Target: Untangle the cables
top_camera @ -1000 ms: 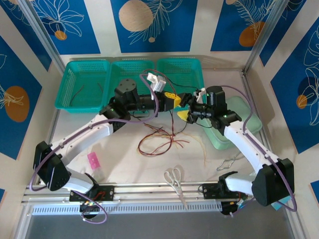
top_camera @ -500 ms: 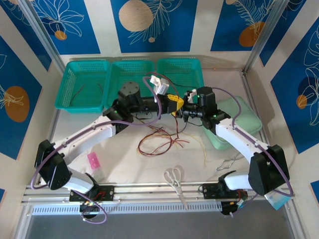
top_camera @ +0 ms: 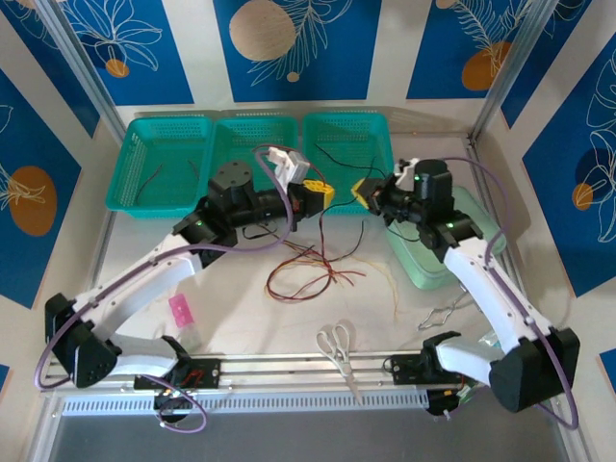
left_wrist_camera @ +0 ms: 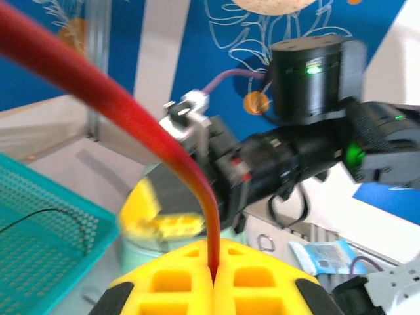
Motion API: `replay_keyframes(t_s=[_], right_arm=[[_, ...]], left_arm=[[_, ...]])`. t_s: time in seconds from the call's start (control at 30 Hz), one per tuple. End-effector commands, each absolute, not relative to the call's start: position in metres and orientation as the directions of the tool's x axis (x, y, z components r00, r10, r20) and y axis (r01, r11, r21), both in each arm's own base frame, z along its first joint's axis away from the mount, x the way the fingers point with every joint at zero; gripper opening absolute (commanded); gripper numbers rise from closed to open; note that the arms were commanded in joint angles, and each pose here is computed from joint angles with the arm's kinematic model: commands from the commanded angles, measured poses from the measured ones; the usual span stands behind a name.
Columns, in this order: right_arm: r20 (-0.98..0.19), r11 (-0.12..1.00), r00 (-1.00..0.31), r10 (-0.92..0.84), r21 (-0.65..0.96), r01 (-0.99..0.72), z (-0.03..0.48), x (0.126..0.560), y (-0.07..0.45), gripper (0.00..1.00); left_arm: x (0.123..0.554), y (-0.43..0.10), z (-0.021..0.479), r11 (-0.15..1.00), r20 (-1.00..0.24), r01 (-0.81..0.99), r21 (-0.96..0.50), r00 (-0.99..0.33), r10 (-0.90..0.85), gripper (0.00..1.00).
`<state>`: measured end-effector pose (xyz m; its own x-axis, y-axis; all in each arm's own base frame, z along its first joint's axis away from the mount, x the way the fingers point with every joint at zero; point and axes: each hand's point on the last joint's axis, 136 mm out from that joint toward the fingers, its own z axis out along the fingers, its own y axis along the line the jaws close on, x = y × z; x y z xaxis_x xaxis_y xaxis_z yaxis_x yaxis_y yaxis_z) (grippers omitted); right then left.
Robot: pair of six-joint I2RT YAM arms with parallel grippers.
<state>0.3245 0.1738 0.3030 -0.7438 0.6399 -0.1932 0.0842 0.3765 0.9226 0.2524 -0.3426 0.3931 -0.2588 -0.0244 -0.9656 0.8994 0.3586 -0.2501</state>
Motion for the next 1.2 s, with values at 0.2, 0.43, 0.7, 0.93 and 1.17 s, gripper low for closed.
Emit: replay_keyframes(t_s=[0.2, 0.43, 0.7, 0.93, 1.17], right_arm=[[-0.413, 0.476, -0.471, 0.779, 0.879, 0.017, 0.362, 0.321, 0.092, 0.00], [-0.531, 0.567, -0.290, 0.796, 0.822, 0.053, 0.395, 0.316, 0.052, 0.00], [-0.623, 0.637, -0.146, 0.768, 0.768, 0.072, 0.419, 0.307, 0.023, 0.00], [-0.685, 0.685, -0.048, 0.727, 0.717, 0.131, 0.435, 0.300, -0.003, 0.00], [-0.715, 0.701, 0.044, 0.698, 0.694, 0.163, 0.447, 0.290, -0.024, 0.00]], left_arm=[[0.272, -0.262, 0.412, 0.659, -0.983, 0.739, -0.141, -0.182, -0.005, 0.00], [0.301, -0.188, 0.408, 0.889, -0.983, 0.454, -0.067, -0.184, 0.020, 0.00], [0.308, -0.109, 0.393, 0.989, -0.981, 0.148, -0.005, -0.193, 0.024, 0.00], [0.300, -0.059, 0.387, 0.999, -0.986, -0.048, 0.009, -0.164, 0.001, 0.00], [0.290, -0.032, 0.383, 0.991, -0.987, -0.136, 0.010, -0.158, -0.012, 0.00]])
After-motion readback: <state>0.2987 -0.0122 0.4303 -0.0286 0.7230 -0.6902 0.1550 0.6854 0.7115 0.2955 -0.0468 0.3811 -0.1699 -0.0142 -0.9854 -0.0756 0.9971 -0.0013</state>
